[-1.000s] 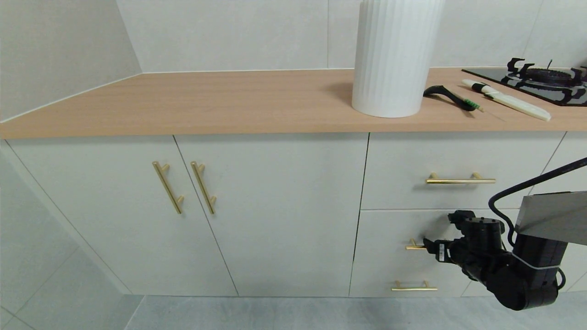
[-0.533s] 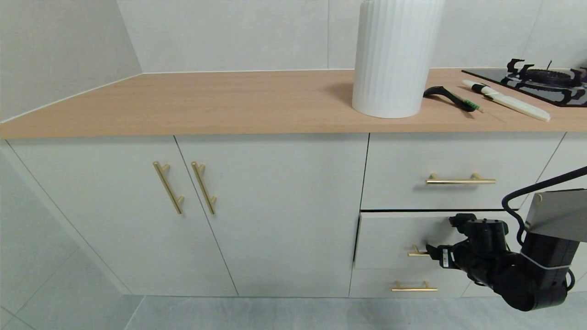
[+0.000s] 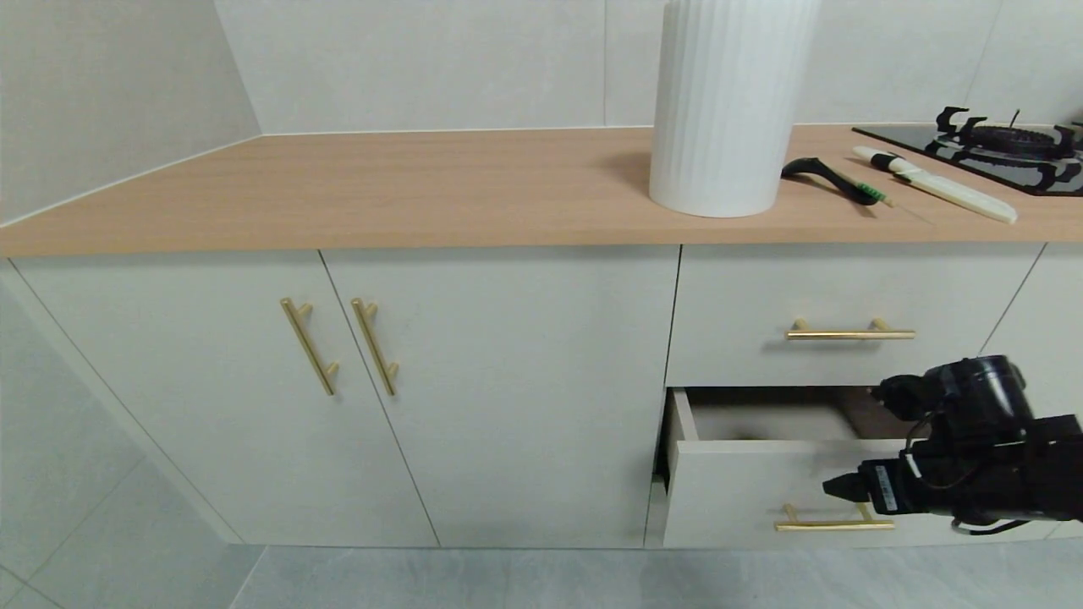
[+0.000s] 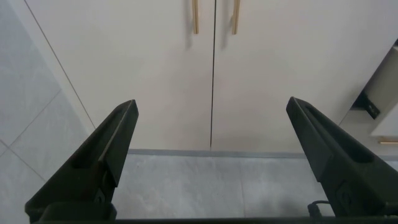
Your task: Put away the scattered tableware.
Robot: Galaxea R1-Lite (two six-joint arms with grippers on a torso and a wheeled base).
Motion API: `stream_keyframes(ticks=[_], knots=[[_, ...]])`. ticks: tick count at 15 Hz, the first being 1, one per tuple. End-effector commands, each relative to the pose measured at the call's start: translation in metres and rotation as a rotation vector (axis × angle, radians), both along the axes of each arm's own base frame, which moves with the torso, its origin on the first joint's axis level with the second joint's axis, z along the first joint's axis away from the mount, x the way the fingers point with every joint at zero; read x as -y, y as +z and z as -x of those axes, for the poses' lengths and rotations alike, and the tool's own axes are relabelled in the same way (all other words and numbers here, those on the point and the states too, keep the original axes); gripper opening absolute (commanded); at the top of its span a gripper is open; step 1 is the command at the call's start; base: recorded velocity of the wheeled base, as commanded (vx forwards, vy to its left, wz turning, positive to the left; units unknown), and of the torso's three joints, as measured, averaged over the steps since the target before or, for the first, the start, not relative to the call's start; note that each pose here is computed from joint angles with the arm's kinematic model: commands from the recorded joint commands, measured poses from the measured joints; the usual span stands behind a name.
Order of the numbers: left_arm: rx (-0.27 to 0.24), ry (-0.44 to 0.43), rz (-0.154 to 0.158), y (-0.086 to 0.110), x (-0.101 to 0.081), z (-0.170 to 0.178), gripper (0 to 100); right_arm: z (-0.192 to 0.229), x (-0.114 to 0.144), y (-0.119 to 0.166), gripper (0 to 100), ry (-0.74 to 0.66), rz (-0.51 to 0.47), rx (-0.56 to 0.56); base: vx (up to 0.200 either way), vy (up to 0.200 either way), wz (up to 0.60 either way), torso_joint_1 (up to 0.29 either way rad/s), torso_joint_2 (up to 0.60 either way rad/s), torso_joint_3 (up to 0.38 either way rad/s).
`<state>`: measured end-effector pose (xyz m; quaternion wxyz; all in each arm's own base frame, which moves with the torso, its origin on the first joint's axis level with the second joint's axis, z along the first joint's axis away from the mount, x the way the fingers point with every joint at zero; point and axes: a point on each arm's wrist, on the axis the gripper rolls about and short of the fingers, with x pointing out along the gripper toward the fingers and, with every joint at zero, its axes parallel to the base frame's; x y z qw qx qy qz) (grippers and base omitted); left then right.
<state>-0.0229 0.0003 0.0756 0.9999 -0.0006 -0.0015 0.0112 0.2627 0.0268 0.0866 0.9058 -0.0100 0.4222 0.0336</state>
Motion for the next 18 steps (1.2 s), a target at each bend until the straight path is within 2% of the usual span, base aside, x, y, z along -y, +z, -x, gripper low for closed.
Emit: stream_keyframes(ticks=[1, 3, 5, 9, 12, 18], knots=[[-0.001, 0.001, 0.0, 0.0, 0.0, 0.0, 100, 0.046, -0.004, 0.088, 100, 0.074, -0.062, 0.243, 0.0, 0.0, 0.0, 0.0, 0.0, 0.0], [-0.001, 0.001, 0.0, 0.0, 0.0, 0.0, 100, 0.046, -0.008, 0.09, 100, 0.09, -0.069, 0.259, 0.0, 0.0, 0.0, 0.0, 0.0, 0.0], [-0.001, 0.001, 0.0, 0.0, 0.0, 0.0, 100, 0.031, -0.011, 0.077, 100, 0.086, -0.068, 0.255, 0.0, 0.0, 0.0, 0.0, 0.0, 0.0], [-0.001, 0.001, 0.0, 0.0, 0.0, 0.0, 100, -0.001, -0.019, 0.024, 100, 0.022, 0.016, 0.212, 0.0, 0.0, 0.0, 0.0, 0.0, 0.0], [-0.001, 0.001, 0.0, 0.0, 0.0, 0.0, 100, -0.013, -0.027, -0.004, 100, 0.027, 0.026, 0.222, 0.0, 0.0, 0.0, 0.0, 0.0, 0.0], [-0.001, 0.001, 0.0, 0.0, 0.0, 0.0, 100, -0.003, -0.026, -0.001, 100, 0.028, 0.037, 0.193, 0.0, 0.0, 0.0, 0.0, 0.0, 0.0]])
